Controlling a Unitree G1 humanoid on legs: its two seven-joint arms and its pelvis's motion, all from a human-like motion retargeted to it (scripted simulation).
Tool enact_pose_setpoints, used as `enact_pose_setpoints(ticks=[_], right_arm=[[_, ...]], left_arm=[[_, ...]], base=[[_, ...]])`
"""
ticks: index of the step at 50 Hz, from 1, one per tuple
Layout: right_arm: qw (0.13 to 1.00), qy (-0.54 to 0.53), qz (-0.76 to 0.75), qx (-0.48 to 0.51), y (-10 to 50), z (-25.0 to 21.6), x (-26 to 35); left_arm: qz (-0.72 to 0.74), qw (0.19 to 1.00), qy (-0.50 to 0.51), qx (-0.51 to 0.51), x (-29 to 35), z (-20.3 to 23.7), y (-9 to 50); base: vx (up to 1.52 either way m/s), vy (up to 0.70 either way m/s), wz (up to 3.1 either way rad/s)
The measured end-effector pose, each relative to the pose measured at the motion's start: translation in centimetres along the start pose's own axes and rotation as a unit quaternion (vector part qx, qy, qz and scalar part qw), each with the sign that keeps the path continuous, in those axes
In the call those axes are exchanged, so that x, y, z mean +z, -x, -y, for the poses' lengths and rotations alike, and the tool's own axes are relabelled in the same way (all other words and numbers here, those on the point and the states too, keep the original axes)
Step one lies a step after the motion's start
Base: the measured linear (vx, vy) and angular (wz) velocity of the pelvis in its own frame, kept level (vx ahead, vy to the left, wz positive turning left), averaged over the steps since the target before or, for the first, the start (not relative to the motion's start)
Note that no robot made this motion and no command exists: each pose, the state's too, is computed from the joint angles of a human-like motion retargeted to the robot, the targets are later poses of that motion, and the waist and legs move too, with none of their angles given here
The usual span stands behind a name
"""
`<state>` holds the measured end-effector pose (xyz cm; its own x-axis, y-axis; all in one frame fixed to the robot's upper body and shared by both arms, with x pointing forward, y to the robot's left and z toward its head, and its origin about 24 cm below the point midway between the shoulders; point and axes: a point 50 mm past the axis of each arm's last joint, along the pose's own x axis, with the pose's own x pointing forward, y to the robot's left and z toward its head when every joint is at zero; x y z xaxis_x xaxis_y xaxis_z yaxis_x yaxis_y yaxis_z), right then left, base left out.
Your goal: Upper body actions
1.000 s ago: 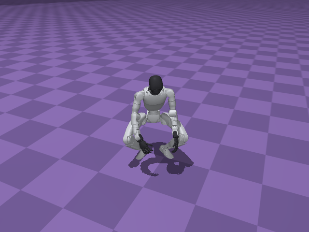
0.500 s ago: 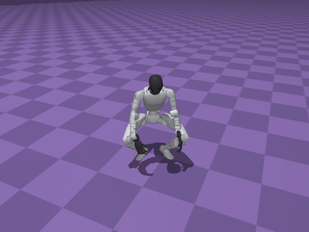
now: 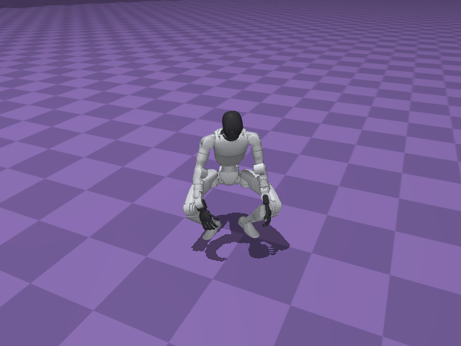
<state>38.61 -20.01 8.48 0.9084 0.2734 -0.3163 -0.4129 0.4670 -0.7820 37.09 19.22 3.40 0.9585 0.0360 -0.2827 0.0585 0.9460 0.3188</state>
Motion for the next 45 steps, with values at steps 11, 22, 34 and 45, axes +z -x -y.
enact_pose_setpoints(ticks=[11, 22, 34, 45], right_arm=[[0.972, 0.219, -0.064, 0.053, 0.4, -0.7, -1.9], [0.900, 0.350, -0.192, 0.174, 1.3, -1.9, -4.8], [0.911, 0.337, -0.183, 0.153, 1.2, -1.5, -4.6], [0.916, 0.324, -0.173, 0.159, 1.0, -1.7, -4.1]], left_arm=[[-0.037, 0.997, -0.064, -0.018, -1.9, -0.4, 0.5], [-0.091, 0.960, -0.248, -0.094, -3.2, -0.6, 0.8], [-0.176, 0.893, -0.359, -0.203, -4.7, -0.2, 1.4], [-0.199, 0.885, -0.355, -0.227, -4.8, -0.3, 1.5]], base=[[0.00, 0.00, 0.00], [0.00, 0.00, 0.00], [0.00, 0.00, 0.00], [0.00, 0.00, 0.00]])
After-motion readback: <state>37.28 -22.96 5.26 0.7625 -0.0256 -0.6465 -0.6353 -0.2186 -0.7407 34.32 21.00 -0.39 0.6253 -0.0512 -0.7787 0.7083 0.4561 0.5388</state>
